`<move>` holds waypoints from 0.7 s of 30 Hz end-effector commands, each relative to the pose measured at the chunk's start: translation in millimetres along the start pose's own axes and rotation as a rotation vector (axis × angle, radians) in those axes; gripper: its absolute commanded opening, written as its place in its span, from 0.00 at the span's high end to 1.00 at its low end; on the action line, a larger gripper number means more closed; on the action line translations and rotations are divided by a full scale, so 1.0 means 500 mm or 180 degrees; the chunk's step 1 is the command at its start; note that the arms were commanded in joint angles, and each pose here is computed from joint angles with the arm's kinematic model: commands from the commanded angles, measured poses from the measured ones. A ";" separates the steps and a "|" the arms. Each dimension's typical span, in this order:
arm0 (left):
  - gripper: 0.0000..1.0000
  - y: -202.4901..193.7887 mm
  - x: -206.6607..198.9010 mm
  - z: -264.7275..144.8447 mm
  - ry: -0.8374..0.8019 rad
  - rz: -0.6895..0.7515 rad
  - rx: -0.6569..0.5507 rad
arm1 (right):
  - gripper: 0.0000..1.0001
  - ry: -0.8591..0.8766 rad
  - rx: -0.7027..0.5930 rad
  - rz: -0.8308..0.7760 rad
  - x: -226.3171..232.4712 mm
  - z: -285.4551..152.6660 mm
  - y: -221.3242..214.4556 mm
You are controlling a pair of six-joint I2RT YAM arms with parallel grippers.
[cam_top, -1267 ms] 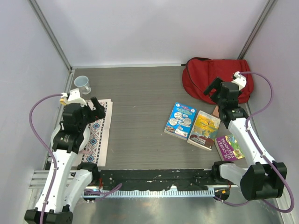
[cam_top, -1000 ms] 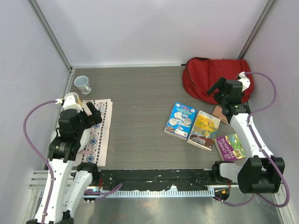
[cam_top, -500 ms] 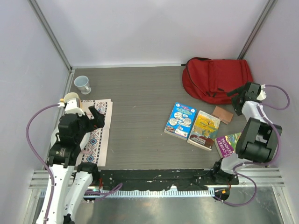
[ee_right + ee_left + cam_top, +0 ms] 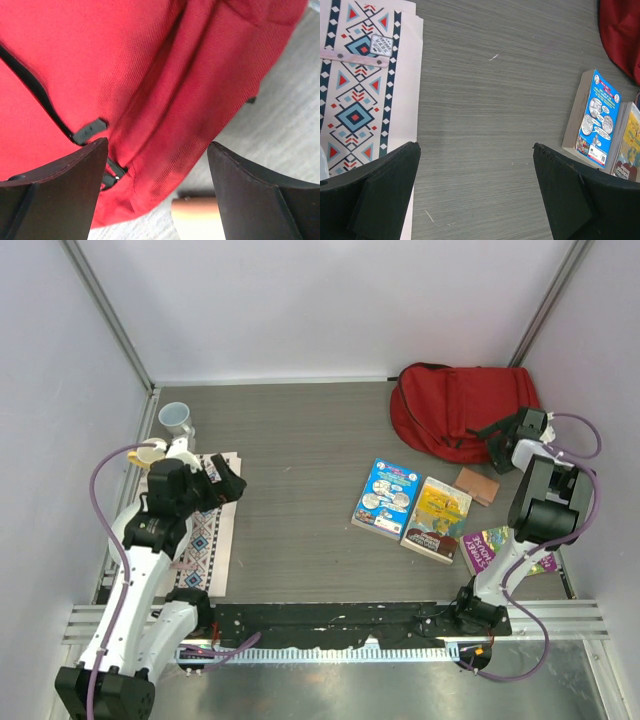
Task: Pack the student bag
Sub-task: Move the student bag to the center of the board.
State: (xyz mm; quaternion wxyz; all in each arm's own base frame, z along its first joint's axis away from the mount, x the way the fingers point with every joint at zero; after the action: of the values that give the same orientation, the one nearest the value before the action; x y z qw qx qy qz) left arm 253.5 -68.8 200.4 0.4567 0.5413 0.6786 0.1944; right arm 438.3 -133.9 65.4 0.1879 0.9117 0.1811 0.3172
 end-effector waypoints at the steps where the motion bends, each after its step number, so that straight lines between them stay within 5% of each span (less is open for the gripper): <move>1: 0.00 0.064 -0.047 -0.003 -0.0281 0.0034 -0.0222 | 0.17 0.0093 -0.0099 -0.0049 0.036 0.033 0.017; 11: 0.00 0.068 -0.059 0.020 -0.0364 0.0034 -0.0151 | 0.99 0.0385 -0.0113 -0.0194 0.092 0.005 0.005; 21: 0.01 0.069 -0.123 0.035 -0.0394 0.0204 -0.0100 | 0.99 0.1718 0.0021 -0.0380 0.306 -0.189 -0.002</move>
State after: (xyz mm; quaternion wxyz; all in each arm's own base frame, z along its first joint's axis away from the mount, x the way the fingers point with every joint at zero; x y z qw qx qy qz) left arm 277.7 -103.4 205.8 0.4601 0.5769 0.6560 0.1585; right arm 466.1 -87.1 108.2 0.1684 0.8724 0.2409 0.3906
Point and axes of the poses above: each gripper's point midway between its finger pads, its own z axis out along the fingers, its own x axis along the line the jaws close on, y = z × x, the point moved 1 cm from there along -z, back along the fingers, and after that the axes turned 2 degrees about z, right-handed, at the moved point
